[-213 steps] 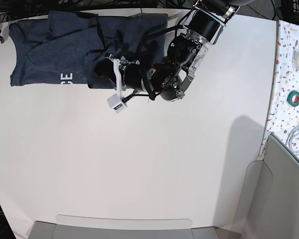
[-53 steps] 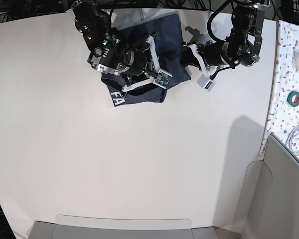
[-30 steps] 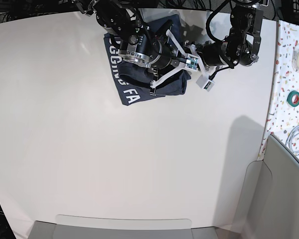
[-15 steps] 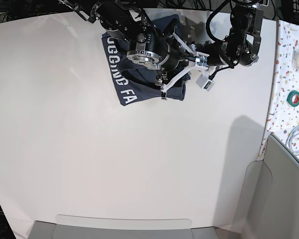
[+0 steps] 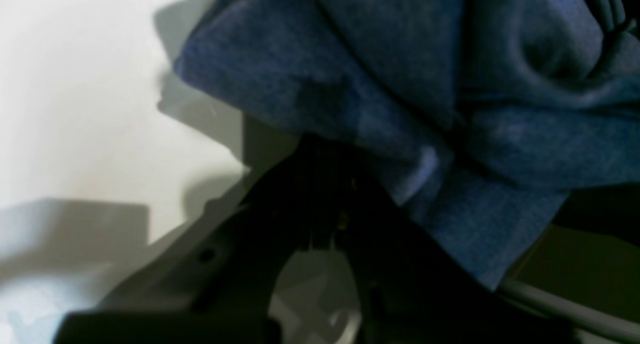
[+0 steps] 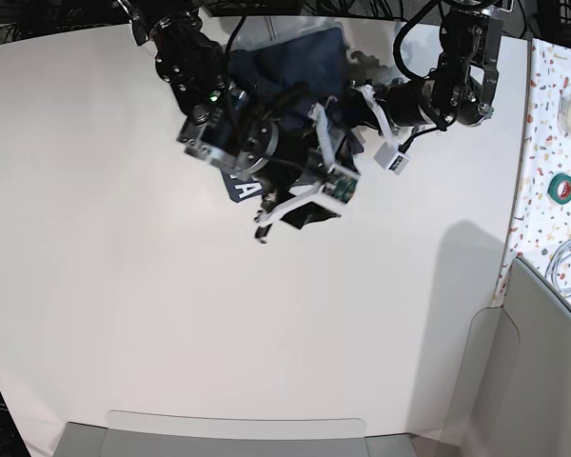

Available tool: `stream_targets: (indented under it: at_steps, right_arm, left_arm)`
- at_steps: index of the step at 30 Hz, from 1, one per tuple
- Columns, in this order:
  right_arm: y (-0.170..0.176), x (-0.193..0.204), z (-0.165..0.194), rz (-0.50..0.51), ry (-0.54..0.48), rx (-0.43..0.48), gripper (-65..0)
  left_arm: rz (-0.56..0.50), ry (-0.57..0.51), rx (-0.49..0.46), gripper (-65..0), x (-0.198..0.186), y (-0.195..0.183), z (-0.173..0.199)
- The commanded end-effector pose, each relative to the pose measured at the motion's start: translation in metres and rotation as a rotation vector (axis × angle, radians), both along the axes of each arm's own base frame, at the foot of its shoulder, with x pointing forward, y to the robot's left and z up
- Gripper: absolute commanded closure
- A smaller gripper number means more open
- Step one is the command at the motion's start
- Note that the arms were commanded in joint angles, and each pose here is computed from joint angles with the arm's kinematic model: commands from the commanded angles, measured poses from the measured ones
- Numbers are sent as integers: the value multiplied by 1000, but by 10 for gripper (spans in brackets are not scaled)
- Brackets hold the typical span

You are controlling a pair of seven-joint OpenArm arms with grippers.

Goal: Layout the t-shirt on the table in an organized manner, then fold the t-shirt properly
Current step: 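Grasp the strip end with the right gripper and fold it over the middle, then press and tuck the folded layers with the right gripper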

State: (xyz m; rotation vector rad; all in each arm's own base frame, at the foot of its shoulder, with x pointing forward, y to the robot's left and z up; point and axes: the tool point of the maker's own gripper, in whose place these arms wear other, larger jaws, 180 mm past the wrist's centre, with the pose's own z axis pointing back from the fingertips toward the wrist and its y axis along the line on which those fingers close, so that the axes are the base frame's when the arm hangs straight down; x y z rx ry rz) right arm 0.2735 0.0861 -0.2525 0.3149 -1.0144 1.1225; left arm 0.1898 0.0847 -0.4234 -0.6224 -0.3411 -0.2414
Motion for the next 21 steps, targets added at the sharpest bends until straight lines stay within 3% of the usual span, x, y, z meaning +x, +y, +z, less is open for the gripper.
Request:
stream_targets:
  at_steps: [1,4,6,8,10,15,21]
  right_arm:
    - [-12,10,10,-46,-6,56,-271]
    - [-70,31,5,-244,75,164,-191]
    - [-106,35,-3,-357,113,205,-97]
    - [-138,31,-17,-458,153,200,0]
    - [-163,24,-34,-524,198,146,0]
    - [-159,3,-55,-509,272,111,0]
    - [-98,-17,-60,-313,310,101,0]
  left_arm:
    - [6,25,113,-1,-3,24,-9]
    - [31,4,117,-1,4,30,-3]
    - [30,6,115,-1,4,30,-3]
    - [28,9,115,-1,3,29,-4]
    - [27,11,114,-1,2,28,-5]
    - [27,-12,112,-1,13,27,0]
    - [28,-15,114,-1,15,28,0]
